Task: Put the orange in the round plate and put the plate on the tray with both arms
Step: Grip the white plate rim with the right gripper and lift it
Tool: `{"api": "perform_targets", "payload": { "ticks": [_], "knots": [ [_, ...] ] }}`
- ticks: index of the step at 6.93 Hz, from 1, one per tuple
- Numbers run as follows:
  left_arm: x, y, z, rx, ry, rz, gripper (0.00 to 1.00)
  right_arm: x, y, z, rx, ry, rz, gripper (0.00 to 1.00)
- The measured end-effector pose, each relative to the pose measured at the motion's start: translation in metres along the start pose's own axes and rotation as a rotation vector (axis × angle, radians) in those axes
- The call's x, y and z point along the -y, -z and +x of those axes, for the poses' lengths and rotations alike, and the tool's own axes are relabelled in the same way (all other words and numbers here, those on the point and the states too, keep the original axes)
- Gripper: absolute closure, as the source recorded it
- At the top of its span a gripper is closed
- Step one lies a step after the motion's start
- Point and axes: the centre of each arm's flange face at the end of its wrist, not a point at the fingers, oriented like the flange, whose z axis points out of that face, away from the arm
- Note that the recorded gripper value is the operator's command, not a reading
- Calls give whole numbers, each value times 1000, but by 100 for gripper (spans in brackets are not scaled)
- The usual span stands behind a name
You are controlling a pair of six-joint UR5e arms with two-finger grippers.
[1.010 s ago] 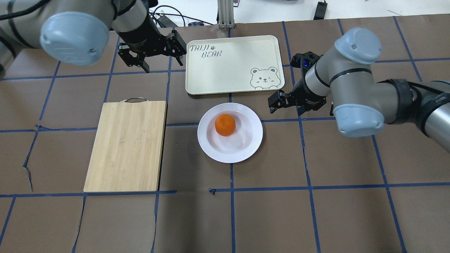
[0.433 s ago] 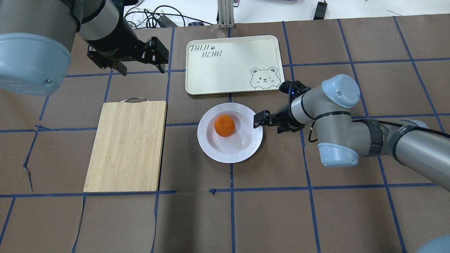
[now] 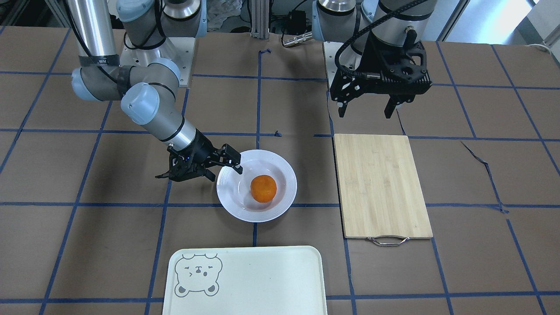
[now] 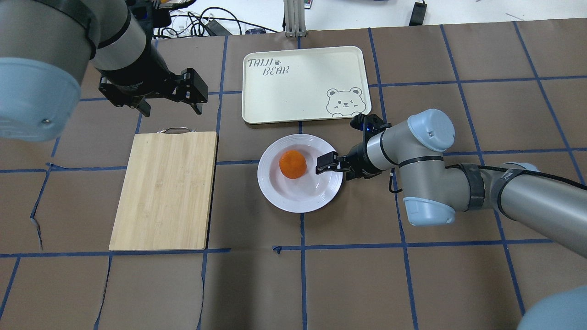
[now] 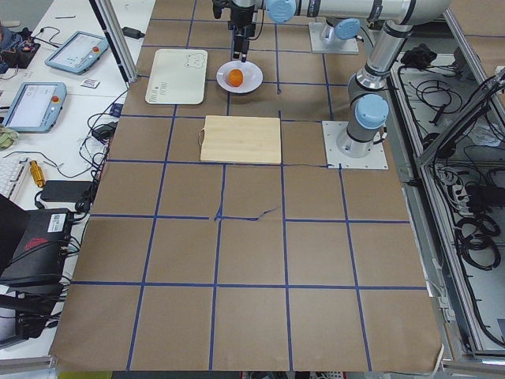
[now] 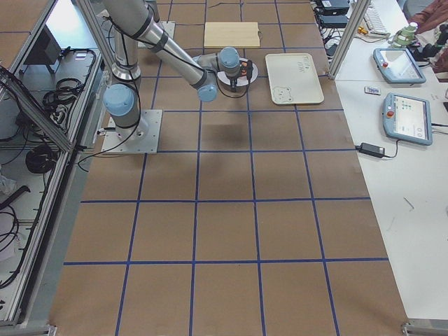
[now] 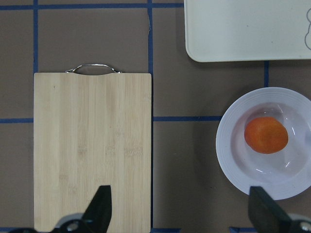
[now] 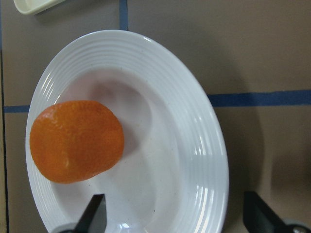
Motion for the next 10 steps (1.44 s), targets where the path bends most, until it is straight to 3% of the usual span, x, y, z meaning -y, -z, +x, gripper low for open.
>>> {"api": "perform_targets", "payload": {
  "ticks": [1, 2, 3, 4, 5, 7, 10],
  "knots": [
    [-4, 10, -3, 3, 4, -58, 0, -1, -10, 2, 1, 1, -9, 4],
    [-4, 13, -4, 1, 6, -90, 0, 1, -19, 7, 2, 1, -10, 33],
    [-3, 10, -4, -2, 7, -83, 0, 2, -24, 9, 4, 5, -1, 34],
    [-1, 5, -3, -6, 9, -57, 0, 4, -26, 9, 7, 13, 12, 58],
    [-1, 3, -3, -10, 11, -37, 0, 4, -27, 9, 9, 18, 19, 71],
    [-1, 4, -3, -12, 21, -22, 0, 3, -29, 7, 10, 25, 19, 84],
    [-3, 3, -4, -6, 24, -23, 0, 9, -16, -6, 26, 8, 65, 86]
  ]
}}
